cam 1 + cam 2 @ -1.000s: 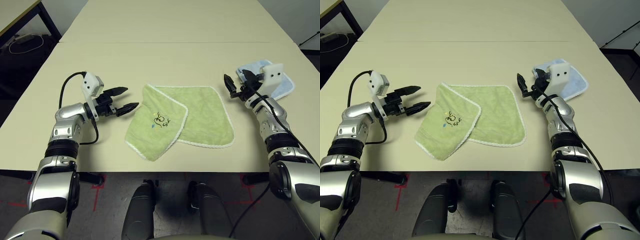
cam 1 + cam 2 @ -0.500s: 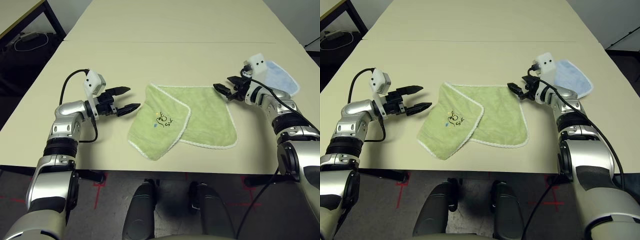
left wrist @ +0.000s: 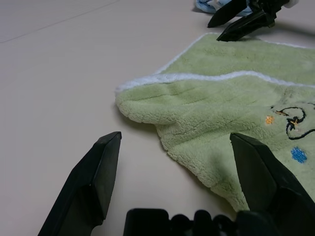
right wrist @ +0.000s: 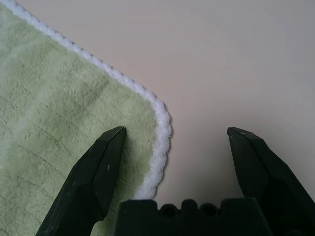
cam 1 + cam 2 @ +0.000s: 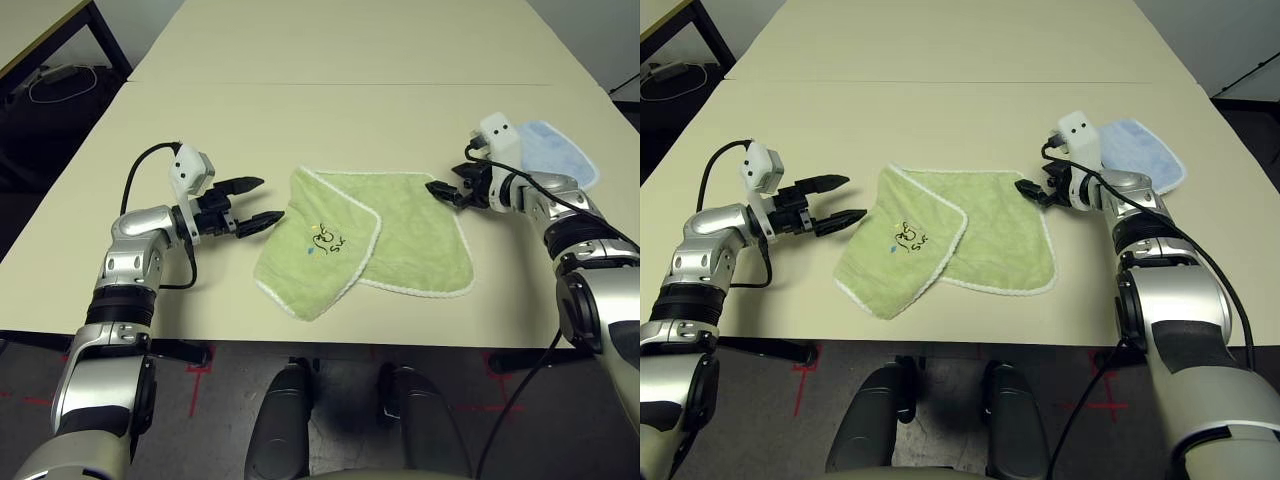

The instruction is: Fold the towel and set it aside.

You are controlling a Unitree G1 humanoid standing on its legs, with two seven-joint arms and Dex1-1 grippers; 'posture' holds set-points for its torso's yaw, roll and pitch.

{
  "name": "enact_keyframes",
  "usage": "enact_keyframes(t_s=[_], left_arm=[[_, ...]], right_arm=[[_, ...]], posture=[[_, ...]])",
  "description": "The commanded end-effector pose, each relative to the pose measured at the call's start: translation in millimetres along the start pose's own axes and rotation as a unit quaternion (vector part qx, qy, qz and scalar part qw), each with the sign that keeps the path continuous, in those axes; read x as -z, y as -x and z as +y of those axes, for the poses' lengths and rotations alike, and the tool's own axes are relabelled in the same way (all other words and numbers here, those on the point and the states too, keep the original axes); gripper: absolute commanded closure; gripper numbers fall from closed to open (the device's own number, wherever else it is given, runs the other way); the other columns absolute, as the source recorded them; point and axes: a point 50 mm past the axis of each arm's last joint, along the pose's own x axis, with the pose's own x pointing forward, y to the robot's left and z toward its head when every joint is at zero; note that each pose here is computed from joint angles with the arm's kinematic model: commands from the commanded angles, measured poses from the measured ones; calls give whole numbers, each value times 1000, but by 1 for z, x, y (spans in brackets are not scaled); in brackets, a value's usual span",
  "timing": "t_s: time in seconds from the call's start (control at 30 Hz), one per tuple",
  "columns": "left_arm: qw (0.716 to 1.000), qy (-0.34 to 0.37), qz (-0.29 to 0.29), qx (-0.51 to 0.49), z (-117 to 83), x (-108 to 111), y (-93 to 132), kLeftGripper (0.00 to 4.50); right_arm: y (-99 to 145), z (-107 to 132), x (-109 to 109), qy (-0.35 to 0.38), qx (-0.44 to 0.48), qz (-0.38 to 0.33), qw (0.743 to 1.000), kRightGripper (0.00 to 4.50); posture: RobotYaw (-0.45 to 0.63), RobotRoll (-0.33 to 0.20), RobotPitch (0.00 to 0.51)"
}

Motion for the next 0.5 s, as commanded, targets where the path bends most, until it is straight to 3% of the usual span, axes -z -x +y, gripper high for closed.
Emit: enact_keyframes(t_s=[0.03,0.13,0.47,0.5], left_arm=[[1000,6,6,9,-5,4,-1,0],[1000,6,6,11,-5,3,-2,0],[1000,9,8,14,-7,3,-1,0],[1000,10,8,15,-7,3,-2,0]], right_arm=[[-3,6,11,-22,-31,43,998,22],[-3,9,10,-35,-58,60,996,629],[1,6,6,-50,-67,57,995,4394],[2,5,6,-51,-67,56,995,4481]], posture=[[117,0,184],[119,0,184],[115,0,180],[114,0,179]])
